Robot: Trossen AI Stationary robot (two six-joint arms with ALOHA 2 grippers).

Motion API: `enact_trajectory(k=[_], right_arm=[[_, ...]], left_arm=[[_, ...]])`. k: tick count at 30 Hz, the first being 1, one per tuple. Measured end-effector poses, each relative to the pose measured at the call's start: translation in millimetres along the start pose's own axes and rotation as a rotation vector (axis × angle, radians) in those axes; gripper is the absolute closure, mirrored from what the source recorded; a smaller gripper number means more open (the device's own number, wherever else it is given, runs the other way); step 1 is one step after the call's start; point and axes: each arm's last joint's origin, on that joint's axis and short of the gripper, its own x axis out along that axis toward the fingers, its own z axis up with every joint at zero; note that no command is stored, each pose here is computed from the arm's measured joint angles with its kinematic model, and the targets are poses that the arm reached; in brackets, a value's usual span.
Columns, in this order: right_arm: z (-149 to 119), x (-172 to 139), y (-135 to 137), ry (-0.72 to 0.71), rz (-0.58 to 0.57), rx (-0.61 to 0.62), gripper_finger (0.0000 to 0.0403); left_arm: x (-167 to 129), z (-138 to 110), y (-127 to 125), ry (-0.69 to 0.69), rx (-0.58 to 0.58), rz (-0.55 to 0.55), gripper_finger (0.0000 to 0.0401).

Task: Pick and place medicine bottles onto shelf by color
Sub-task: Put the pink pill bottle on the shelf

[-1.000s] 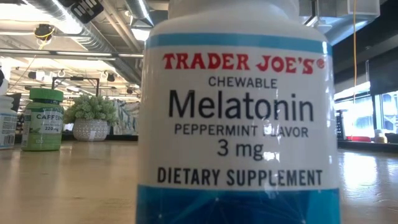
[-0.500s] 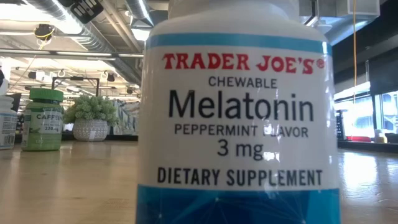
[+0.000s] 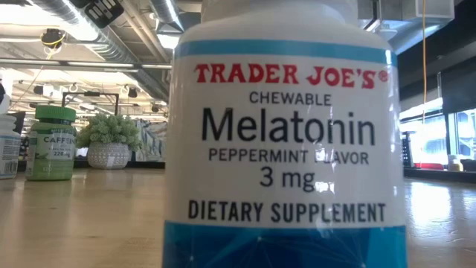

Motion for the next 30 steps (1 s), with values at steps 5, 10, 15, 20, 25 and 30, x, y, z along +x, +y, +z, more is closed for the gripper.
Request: enact_trajectory(k=[5,10,15,20,25,30], right_arm=[[1.1,0.2,-1.5,-0.009,-0.014,0.01,0.0225],[1.0,0.2,-1.5,-0.005,-0.015,-0.017,0.0223],[0.7,0.2,-1.7,0.006,-0.022,-0.021,0.0199],[0.0,0.1,-1.9,0.031,-0.033,-0.014,0.017],[-0.7,0.2,-0.7,0.036,-0.023,0.023,0.0165],[-0.2,1.0,-0.3,0.029,-0.02,0.025,0.0164]], left_arm=[[0.0,0.0,0.0,0.0,0.0,0.0,0.0374],[0.0,0.0,0.0,0.0,0.0,0.0,0.0374],[0.0,0.0,0.0,0.0,0.0,0.0,0.0374],[0.0,0.0,0.0,0.0,0.0,0.0,0.0374],[0.0,0.0,0.0,0.0,0.0,0.0,0.0374],[0.0,0.0,0.0,0.0,0.0,0.0,0.0374]])
